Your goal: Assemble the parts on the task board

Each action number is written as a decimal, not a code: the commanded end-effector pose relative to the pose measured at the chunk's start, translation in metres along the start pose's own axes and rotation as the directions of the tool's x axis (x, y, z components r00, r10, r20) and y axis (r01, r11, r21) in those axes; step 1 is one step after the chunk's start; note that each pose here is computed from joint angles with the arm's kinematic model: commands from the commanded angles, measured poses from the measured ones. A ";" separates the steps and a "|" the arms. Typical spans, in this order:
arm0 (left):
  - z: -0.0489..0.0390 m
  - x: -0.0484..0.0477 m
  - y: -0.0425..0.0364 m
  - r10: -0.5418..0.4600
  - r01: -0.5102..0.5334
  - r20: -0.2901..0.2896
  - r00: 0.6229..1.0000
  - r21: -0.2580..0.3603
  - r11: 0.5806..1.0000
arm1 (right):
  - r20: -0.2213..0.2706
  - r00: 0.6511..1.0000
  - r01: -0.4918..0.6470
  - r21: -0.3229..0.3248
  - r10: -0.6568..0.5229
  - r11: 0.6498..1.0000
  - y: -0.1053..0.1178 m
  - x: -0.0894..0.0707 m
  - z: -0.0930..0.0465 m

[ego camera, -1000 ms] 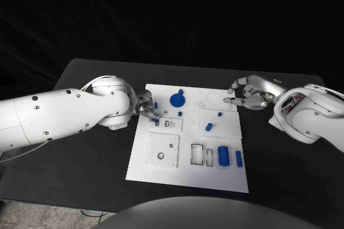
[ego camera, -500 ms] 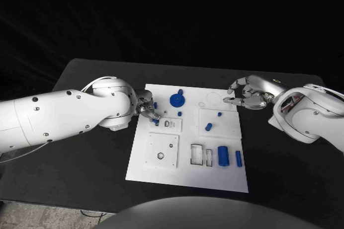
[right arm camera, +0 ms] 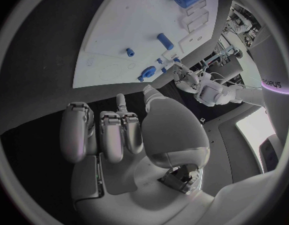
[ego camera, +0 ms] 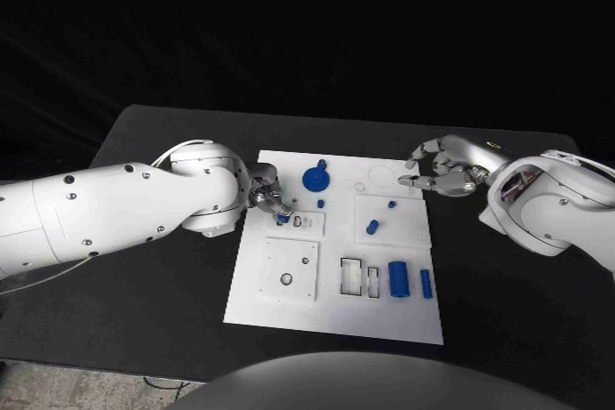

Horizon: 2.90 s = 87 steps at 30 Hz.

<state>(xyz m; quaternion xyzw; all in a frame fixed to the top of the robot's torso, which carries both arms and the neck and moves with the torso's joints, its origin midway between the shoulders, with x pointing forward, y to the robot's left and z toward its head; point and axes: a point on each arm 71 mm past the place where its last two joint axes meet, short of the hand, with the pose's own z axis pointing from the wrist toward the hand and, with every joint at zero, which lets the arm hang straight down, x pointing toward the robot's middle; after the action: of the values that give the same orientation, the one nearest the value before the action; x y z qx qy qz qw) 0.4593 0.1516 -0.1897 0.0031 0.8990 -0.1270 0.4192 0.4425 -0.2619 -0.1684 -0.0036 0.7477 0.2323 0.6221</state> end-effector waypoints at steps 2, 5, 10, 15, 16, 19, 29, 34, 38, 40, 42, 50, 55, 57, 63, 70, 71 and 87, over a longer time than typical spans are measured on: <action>0.0000 0.0017 -0.0034 -0.018 0.018 -0.008 1.000 0.014 1.000 | -0.019 1.000 0.003 0.007 -0.003 1.000 -0.001 0.002 0.000; 0.0000 0.0022 -0.0047 -0.020 0.021 -0.012 1.000 0.017 1.000 | -0.021 1.000 0.004 0.009 -0.004 1.000 -0.001 0.002 0.000; 0.0002 0.0031 -0.0086 -0.024 0.025 -0.016 1.000 0.025 0.999 | -0.023 1.000 0.004 0.010 -0.004 1.000 -0.001 0.002 0.000; 0.0008 0.0037 -0.0126 -0.026 0.026 -0.019 0.999 0.032 0.999 | -0.025 1.000 0.004 0.010 -0.004 1.000 -0.001 0.003 0.001; 0.0010 0.0038 -0.0133 -0.026 0.027 -0.021 0.999 0.034 0.999 | -0.025 1.000 0.004 0.010 -0.003 1.000 -0.001 0.003 0.001; 0.0016 0.0046 -0.0150 -0.028 0.029 -0.026 0.999 0.037 0.999 | -0.026 1.000 0.003 0.011 -0.002 1.000 -0.001 0.003 0.001; 0.0034 0.0048 -0.0179 -0.038 0.040 -0.028 0.999 0.041 0.998 | -0.028 1.000 -0.001 0.017 0.001 1.000 -0.002 0.003 0.001; 0.0039 0.0045 -0.0185 -0.037 0.038 -0.025 0.999 0.040 0.998 | -0.030 1.000 -0.001 0.019 0.002 1.000 -0.003 0.003 0.001; 0.0040 0.0044 -0.0185 -0.036 0.037 -0.023 0.999 0.040 0.999 | -0.030 1.000 -0.001 0.020 0.002 1.000 -0.003 0.003 0.001; 0.0040 0.0041 -0.0184 -0.035 0.036 -0.019 0.999 0.039 0.999 | -0.031 1.000 -0.001 0.020 0.002 1.000 -0.003 0.003 0.001; 0.0040 0.0039 -0.0183 -0.033 0.034 -0.016 0.999 0.039 0.999 | -0.032 0.999 -0.001 0.020 0.002 1.000 -0.003 0.003 0.002; 0.0052 0.0039 -0.0162 -0.015 0.015 -0.001 1.000 0.031 0.999 | -0.036 0.999 -0.001 0.023 0.002 1.000 -0.003 0.004 0.002; 0.0065 0.0067 -0.0157 -0.008 0.008 0.006 1.000 0.031 0.999 | -0.038 0.999 -0.003 0.025 0.004 1.000 -0.003 0.004 0.001; 0.0068 0.0074 -0.0163 -0.008 0.007 0.010 1.000 0.034 0.999 | -0.039 0.999 -0.003 0.025 0.004 1.000 -0.003 0.005 0.001; 0.0074 0.0085 -0.0179 -0.003 0.002 0.016 1.000 0.038 0.999 | -0.043 0.999 -0.003 0.026 0.004 1.000 -0.003 0.005 0.002; 0.0102 0.0121 -0.0165 -0.015 0.015 0.003 1.000 0.037 0.999 | -0.046 0.999 -0.005 0.028 0.006 1.000 -0.003 0.006 0.002; 0.0104 0.0125 -0.0163 -0.016 0.016 0.001 1.000 0.037 0.999 | -0.046 0.999 -0.005 0.029 0.007 1.000 -0.003 0.006 0.002; 0.0109 0.0174 -0.0171 -0.024 0.026 -0.034 0.999 0.049 0.998 | -0.057 0.998 -0.006 0.034 0.008 0.999 -0.004 0.007 0.002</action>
<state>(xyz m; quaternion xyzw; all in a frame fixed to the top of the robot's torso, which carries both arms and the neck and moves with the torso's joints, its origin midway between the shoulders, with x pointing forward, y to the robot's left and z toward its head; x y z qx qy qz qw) 0.4560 0.1330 -0.2042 -0.0012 0.8984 -0.1461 0.4140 0.4437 -0.2631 -0.1747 0.0042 0.7635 0.2250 0.6053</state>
